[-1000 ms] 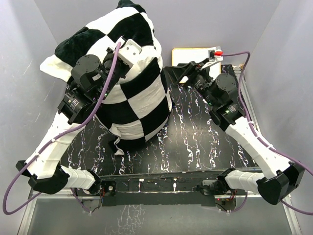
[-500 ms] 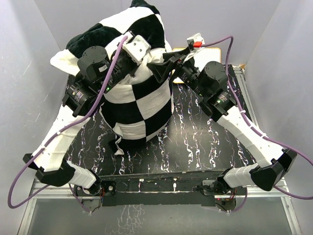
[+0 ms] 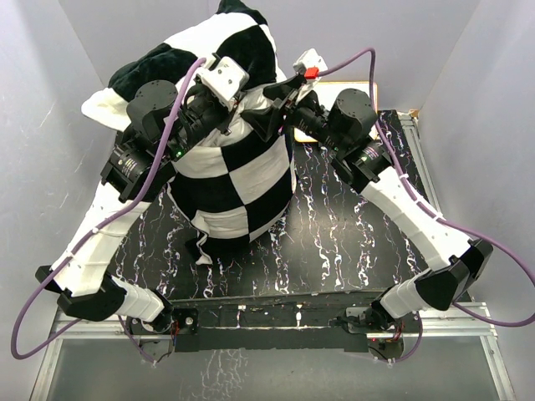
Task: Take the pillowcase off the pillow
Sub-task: Remove the pillow from the pillowcase.
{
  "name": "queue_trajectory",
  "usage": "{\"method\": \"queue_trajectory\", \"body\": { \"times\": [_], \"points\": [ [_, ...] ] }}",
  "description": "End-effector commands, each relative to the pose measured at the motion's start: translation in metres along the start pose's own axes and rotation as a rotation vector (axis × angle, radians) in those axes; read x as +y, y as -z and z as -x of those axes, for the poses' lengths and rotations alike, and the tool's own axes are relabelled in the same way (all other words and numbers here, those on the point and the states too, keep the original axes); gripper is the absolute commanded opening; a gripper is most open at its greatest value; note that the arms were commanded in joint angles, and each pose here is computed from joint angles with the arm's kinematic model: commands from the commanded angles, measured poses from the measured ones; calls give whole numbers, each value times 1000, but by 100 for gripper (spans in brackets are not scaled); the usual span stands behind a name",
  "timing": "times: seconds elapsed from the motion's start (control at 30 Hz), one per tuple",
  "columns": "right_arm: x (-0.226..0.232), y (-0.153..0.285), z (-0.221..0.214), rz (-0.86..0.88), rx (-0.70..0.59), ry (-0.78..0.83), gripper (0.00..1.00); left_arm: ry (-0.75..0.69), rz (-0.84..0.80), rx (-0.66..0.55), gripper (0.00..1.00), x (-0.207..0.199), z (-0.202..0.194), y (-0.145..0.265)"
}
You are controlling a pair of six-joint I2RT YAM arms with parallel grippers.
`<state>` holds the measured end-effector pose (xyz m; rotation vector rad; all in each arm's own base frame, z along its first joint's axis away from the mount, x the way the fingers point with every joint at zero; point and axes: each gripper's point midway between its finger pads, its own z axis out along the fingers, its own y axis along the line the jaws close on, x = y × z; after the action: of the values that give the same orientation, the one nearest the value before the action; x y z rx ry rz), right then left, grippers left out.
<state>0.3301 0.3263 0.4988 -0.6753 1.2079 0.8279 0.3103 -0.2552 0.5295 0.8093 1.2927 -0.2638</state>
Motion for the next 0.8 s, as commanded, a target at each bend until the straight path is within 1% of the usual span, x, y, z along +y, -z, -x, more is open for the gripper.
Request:
{"method": "queue_trajectory", "body": {
  "times": [0.0,0.03,0.1,0.2,0.23,0.27,0.3,0.33,0.43,0.57,0.63,0.7,0.77],
  "points": [
    [14,-3,-11,80,-12,-9,73,69,-120,-46,0,-26,13,10],
    [14,-3,-14,75,-15,-19,68,70,-122,-44,0,-27,12,9],
    [10,-4,-19,55,-17,-37,54,70,-127,-47,0,-28,11,8],
    [-3,-6,-26,-21,-3,-76,24,58,-115,-71,0,-23,20,10],
    [-8,-6,-29,-54,7,-90,18,52,-105,-83,0,-20,24,12],
    [-18,-4,-32,-114,14,-97,10,37,-97,-100,0,-17,30,13],
    [-23,-2,-35,-147,23,-97,8,12,-93,-124,0,-14,37,13],
    [-26,-1,-40,-165,33,-97,8,-11,-68,-181,0,-6,53,25],
    [-24,4,-52,-166,59,-107,8,-77,-7,-270,0,9,78,35],
    [-16,13,-88,-165,114,-184,8,-133,72,-320,0,24,88,40],
    [-11,18,-110,-169,144,-212,8,-176,102,-356,7,27,91,45],
    [-4,23,-128,-173,173,-236,8,-213,122,-369,20,30,90,44],
    [-2,28,-141,-185,194,-259,8,-231,148,-360,23,34,88,43]
  ]
}}
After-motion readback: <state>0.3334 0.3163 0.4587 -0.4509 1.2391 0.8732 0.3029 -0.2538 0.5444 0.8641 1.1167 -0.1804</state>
